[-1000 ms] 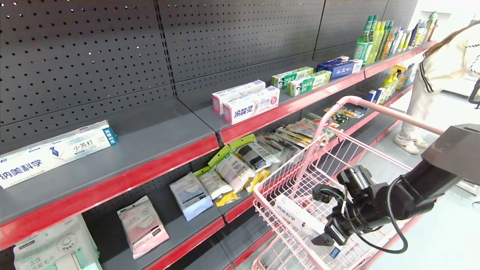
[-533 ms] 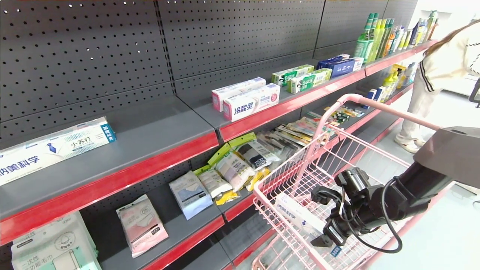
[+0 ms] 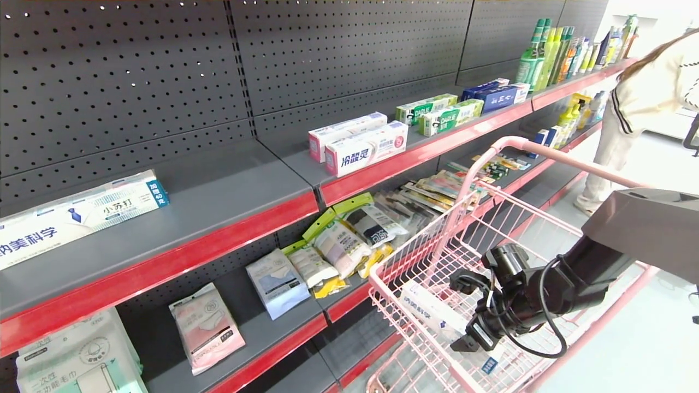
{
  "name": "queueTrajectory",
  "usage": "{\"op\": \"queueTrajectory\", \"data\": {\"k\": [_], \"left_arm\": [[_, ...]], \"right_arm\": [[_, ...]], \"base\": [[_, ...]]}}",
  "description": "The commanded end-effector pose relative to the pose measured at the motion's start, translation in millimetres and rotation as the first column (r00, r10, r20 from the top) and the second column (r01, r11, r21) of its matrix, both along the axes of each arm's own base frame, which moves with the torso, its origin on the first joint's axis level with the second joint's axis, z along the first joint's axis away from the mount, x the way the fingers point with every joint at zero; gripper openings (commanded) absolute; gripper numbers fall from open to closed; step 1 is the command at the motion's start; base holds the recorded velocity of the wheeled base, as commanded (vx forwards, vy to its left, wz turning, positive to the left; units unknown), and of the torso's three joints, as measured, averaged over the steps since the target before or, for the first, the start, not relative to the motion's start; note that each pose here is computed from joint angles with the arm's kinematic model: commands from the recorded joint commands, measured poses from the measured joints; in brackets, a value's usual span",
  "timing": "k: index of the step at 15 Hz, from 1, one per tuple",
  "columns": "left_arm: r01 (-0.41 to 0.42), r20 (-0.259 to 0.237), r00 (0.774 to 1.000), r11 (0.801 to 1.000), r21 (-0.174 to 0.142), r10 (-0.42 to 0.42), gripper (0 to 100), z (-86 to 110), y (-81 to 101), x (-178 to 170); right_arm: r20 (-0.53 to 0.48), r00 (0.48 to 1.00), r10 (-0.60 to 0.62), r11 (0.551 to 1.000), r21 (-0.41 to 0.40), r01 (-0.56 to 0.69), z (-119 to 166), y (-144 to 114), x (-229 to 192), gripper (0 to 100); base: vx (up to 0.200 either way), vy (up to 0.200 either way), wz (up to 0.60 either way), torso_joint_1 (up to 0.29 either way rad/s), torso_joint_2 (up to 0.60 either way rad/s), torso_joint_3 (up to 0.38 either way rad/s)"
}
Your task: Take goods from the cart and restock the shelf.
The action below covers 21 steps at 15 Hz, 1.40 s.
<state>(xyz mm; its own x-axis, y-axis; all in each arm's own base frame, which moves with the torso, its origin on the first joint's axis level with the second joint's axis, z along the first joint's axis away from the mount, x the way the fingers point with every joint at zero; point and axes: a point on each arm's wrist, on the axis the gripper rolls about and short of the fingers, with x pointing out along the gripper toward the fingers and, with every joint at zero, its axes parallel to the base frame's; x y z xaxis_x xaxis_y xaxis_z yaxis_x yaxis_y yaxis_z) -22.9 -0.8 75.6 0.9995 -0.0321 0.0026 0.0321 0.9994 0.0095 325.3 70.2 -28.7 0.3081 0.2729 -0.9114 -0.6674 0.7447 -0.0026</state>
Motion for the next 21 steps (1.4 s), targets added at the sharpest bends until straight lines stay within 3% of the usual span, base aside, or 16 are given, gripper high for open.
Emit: {"op": "queueTrajectory", "data": {"k": [1,5,13,14,21], "left_arm": [[0.000,-0.001,1.000,1.000,0.000,0.000,100,0.1,0.0,0.1],[0.000,-0.001,1.000,1.000,0.000,0.000,100,0.1,0.0,0.1],[0.000,-0.001,1.000,1.000,0.000,0.000,100,0.1,0.0,0.1],[0.000,-0.001,1.000,1.000,0.000,0.000,100,0.1,0.0,0.1],[0.000,-0.001,1.000,1.000,0.000,0.000,100,0.1,0.0,0.1]], "right_arm": [[-0.018,1.000,0.004,1.000,-0.017,-0.005,-10.6,0.1,2.6,100],[0.013,1.000,0.004,0.998,-0.055,-0.003,-24.2,-0.7,8.5,100],[0.012,1.000,0.003,0.998,-0.058,-0.003,-27.8,0.2,10.9,100],[0.008,1.000,0.003,0.998,-0.059,-0.003,-29.1,0.1,10.3,0],[0.008,1.000,-0.009,0.998,-0.061,0.010,-24.8,0.4,7.1,0]], "base": [[0.000,0.000,0.00,0.000,0.00,0.000],[0.000,0.000,0.00,0.000,0.00,0.000],[0.000,0.000,0.00,0.000,0.00,0.000],[0.000,0.000,0.00,0.000,0.00,0.000],[0.000,0.000,0.00,0.000,0.00,0.000]]}}
